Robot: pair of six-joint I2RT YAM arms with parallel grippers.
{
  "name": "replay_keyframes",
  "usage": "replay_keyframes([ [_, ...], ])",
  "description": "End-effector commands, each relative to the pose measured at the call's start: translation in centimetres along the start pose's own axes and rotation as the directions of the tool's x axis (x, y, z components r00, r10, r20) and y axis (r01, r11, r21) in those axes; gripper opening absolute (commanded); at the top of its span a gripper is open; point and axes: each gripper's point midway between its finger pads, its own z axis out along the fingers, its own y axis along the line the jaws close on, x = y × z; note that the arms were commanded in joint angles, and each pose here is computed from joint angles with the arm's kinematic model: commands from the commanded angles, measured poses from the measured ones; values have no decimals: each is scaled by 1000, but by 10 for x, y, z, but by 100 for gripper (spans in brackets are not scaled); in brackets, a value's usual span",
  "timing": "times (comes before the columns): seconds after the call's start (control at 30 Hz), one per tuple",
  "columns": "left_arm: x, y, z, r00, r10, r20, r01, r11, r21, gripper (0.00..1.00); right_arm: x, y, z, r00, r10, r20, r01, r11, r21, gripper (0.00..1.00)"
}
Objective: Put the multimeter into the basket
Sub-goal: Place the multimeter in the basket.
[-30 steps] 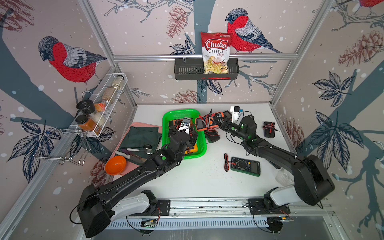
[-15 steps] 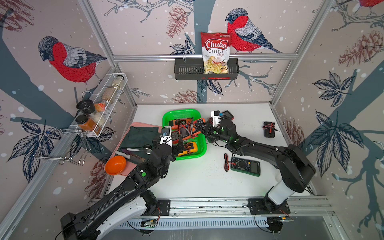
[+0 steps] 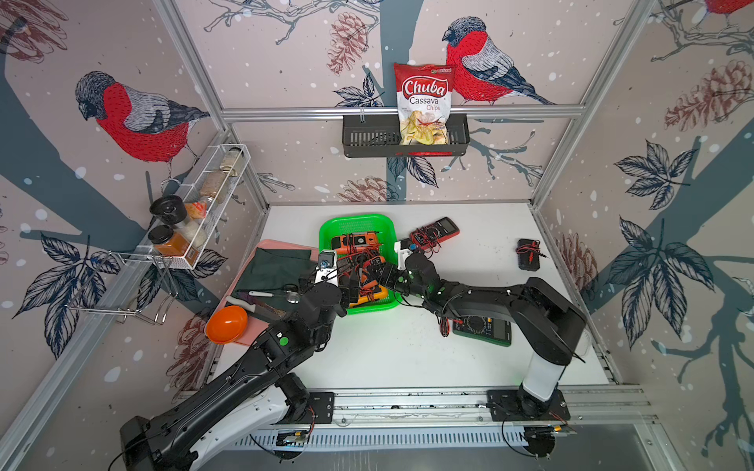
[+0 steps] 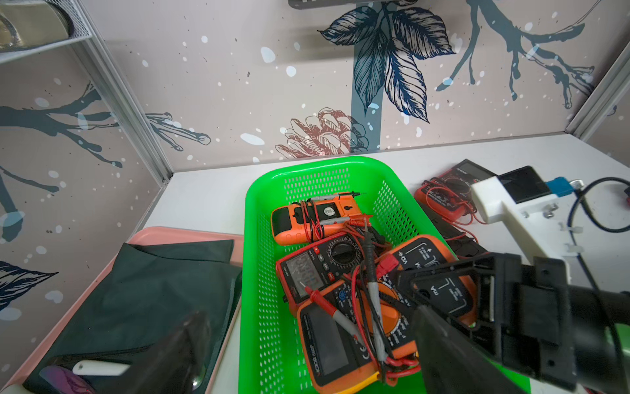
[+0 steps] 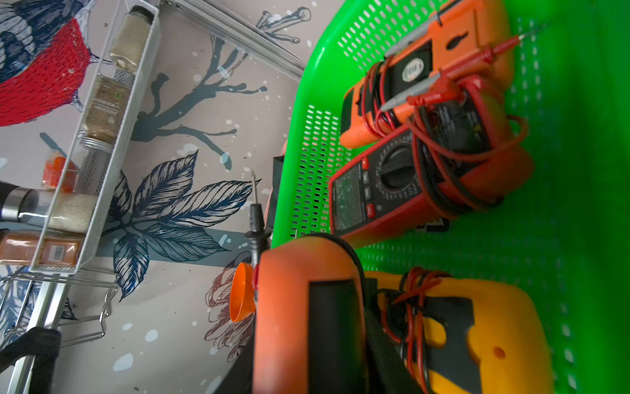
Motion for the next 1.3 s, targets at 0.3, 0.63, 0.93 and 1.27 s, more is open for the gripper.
replay_keyframes([
  [0.3, 3, -15, 14, 999, 29, -28, -28, 999, 20, 97, 7, 9, 11, 998, 46, -31, -48, 997, -63, 20],
  [0.63, -2, -28, 24, 999, 44, -29, -42, 998, 45, 96, -4, -1, -12, 995, -95, 42, 90, 990, 111, 69],
  [0.93, -2, -32, 26, 999, 41, -31, -39, 997, 60, 96, -6, -17, -24, 990, -121, 67, 106, 975, 196, 70],
  [1.27, 12, -40, 38, 995, 64, -76, -57, 995, 83, 96, 0, -23, -16, 971, -236, -20, 233, 932, 278, 58],
])
